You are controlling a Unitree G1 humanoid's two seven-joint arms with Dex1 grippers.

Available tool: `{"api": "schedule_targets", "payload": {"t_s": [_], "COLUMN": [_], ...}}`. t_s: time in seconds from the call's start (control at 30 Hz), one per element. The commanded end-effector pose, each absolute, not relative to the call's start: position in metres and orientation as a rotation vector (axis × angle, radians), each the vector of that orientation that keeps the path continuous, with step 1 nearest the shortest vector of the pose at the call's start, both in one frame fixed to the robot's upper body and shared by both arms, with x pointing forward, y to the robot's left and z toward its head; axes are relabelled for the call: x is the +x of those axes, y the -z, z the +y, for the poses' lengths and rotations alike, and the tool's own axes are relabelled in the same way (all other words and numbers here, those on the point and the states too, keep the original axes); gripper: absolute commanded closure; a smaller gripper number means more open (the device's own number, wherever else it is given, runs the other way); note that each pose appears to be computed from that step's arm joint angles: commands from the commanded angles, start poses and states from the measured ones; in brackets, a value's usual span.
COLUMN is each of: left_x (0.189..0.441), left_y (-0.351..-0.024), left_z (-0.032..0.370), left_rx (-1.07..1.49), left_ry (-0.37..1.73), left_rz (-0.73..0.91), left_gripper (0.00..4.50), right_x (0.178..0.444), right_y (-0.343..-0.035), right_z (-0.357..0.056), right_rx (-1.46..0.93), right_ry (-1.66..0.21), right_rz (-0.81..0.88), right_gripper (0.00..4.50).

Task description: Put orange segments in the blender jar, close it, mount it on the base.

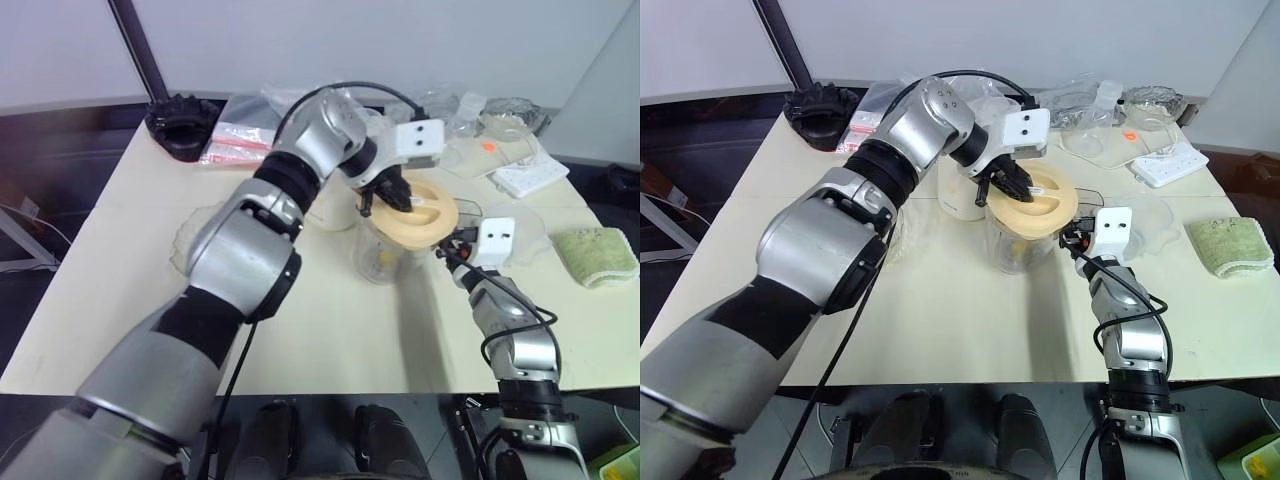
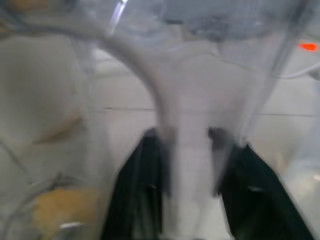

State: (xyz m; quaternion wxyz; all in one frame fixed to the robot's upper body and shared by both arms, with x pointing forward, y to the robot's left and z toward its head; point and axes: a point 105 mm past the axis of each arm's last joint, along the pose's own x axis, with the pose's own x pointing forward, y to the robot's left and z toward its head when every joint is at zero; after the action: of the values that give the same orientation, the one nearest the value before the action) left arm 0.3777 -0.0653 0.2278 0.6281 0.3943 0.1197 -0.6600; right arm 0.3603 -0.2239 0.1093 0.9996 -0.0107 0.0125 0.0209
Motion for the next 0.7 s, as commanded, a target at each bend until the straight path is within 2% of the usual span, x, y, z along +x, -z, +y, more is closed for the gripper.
{"api": "schedule_targets", "payload": {"t_s": [0.03, 0.3, 0.5, 0.7], "left_x": [0.379, 0.382, 0.391, 0.39], "left_y": [-0.194, -0.184, -0.172, -0.158], "left_z": [-0.055, -0.051, -0.051, -0.054], "left_rx": [0.946, 0.889, 0.825, 0.761], "left_ry": [1.511, 1.487, 1.362, 1.331], "left_rz": [0.403, 0.424, 0.457, 0.498], "left_gripper": [4.26, 4.26, 4.26, 4.26], "right_x": [0.359, 0.36, 0.361, 0.364], "right_y": [-0.121, -0.122, -0.124, -0.124], "right_z": [-0.239, -0.236, -0.236, -0.232], "right_rx": [-0.042, -0.047, -0.053, -0.053], "right_ry": [0.029, 0.025, 0.023, 0.016], "right_rz": [-0.02, -0.02, -0.022, -0.024], "right_gripper": [3.61, 3.61, 3.61, 3.61]}}
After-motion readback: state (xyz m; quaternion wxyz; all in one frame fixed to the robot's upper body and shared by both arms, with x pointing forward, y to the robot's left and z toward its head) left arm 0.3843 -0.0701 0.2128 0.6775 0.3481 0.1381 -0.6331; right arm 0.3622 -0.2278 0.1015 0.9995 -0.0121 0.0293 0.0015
